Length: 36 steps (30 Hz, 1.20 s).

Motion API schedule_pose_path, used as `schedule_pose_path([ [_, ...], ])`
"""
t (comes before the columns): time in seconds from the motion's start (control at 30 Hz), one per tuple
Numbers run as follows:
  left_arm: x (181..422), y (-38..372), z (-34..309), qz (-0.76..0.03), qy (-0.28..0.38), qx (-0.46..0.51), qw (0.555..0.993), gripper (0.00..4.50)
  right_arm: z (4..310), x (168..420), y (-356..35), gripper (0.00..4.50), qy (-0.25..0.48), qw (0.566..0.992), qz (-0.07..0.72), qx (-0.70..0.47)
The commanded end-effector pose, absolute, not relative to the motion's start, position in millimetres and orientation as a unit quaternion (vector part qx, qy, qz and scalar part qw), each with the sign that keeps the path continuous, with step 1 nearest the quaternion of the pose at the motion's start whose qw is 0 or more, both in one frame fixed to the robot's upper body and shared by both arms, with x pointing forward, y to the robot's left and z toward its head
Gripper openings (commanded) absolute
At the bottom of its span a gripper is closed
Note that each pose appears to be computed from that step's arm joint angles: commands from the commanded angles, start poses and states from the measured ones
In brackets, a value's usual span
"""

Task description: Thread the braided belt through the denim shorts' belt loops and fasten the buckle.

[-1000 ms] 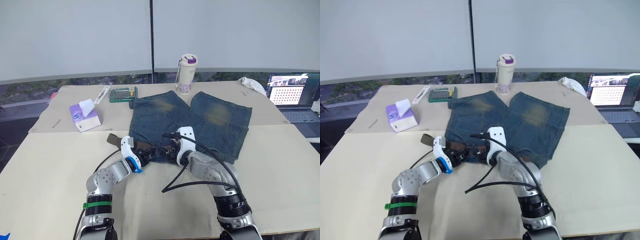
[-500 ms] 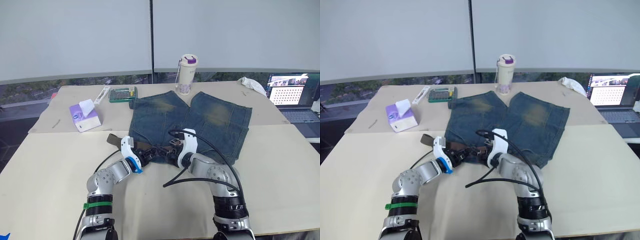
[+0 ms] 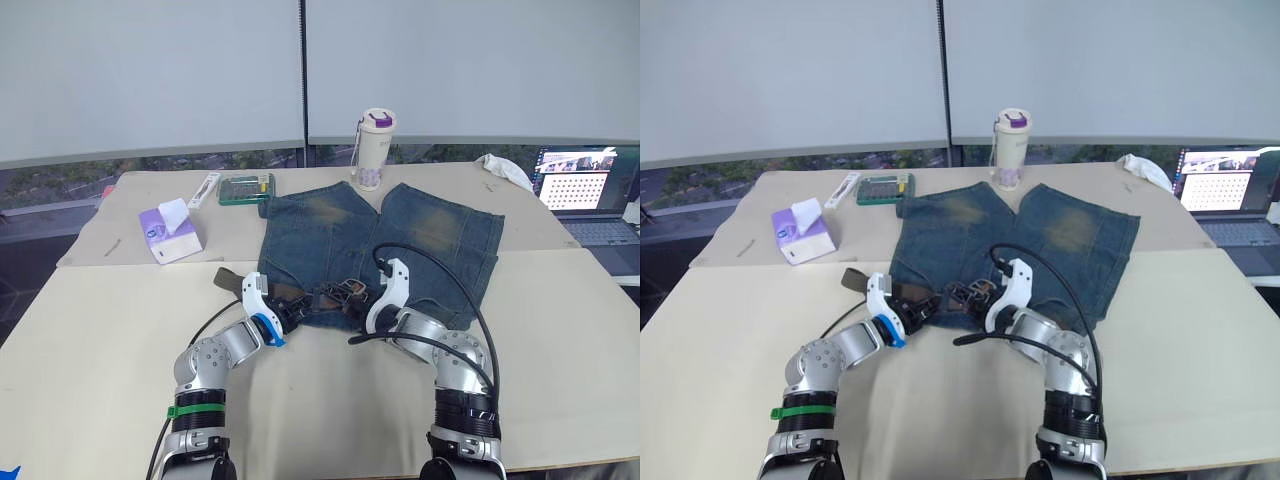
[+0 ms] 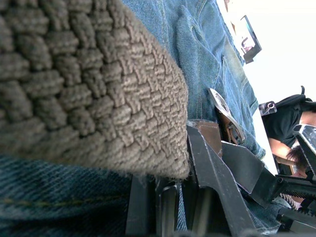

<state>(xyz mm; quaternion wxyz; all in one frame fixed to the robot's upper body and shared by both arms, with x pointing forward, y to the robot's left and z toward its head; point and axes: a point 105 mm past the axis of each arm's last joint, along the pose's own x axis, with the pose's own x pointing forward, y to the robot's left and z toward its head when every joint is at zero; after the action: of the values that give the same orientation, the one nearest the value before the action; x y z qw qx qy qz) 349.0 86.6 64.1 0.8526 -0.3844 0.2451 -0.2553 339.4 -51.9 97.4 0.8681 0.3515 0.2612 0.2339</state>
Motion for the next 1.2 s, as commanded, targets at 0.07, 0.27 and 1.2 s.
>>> schedule_pose_path([
  [0.07, 346.2, 83.1, 57.0, -0.258, 0.259, -0.382, 0.849, 0.00, 108.6, 337.6, -25.6, 3.67, 0.262, 0.852, 0.263, 0.369],
  [0.27, 345.3, 80.7, 56.8, -0.262, 0.259, -0.379, 0.849, 0.00, 100.8, 337.6, -22.2, 3.35, 0.278, 0.861, 0.261, 0.337],
  [1.2, 342.8, 92.5, 48.9, -0.257, 0.254, -0.354, 0.863, 2.02, 148.4, 338.4, -63.2, 0.00, 0.179, 0.896, 0.249, 0.320],
])
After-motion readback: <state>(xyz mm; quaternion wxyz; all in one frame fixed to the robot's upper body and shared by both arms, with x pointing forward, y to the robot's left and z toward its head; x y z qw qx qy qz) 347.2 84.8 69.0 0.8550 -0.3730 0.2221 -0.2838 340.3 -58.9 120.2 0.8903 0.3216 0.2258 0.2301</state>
